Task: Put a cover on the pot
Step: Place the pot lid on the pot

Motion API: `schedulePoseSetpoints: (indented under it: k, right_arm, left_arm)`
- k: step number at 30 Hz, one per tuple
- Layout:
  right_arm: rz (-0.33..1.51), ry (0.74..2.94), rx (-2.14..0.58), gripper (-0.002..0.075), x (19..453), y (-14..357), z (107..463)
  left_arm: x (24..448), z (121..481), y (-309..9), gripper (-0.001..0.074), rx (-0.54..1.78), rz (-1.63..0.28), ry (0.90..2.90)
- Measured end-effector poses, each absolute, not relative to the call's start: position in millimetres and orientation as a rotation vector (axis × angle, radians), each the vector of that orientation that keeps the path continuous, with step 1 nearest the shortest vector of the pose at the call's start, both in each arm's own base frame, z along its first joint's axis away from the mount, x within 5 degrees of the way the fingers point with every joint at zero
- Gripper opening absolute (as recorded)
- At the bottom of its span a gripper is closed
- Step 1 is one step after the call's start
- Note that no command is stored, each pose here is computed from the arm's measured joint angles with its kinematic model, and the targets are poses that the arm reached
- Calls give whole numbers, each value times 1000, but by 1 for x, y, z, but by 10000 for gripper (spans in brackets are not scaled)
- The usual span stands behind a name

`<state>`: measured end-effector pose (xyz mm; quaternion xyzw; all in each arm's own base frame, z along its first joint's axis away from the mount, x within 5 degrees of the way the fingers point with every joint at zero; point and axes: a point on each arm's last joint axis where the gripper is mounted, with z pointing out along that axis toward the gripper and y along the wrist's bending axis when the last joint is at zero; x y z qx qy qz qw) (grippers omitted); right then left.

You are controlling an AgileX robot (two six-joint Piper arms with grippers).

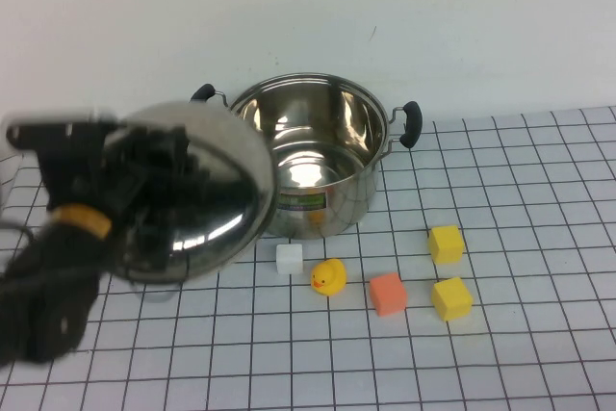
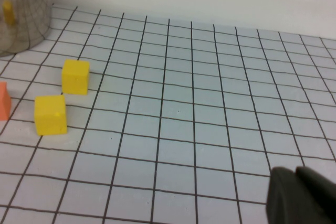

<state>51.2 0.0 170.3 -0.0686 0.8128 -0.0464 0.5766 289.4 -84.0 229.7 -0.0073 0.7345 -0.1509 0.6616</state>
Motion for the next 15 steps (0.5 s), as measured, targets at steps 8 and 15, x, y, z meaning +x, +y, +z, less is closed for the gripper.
schedulePoseSetpoints:
  k: [8,15]
  right_arm:
    - [-109,1903,-161,9,51,0,170]
    - [-109,1903,-161,9,51,0,170]
  left_arm:
    - [349,290,-110,312,49,-385,1661]
    - [409,279,-137,312,140,-402,1709]
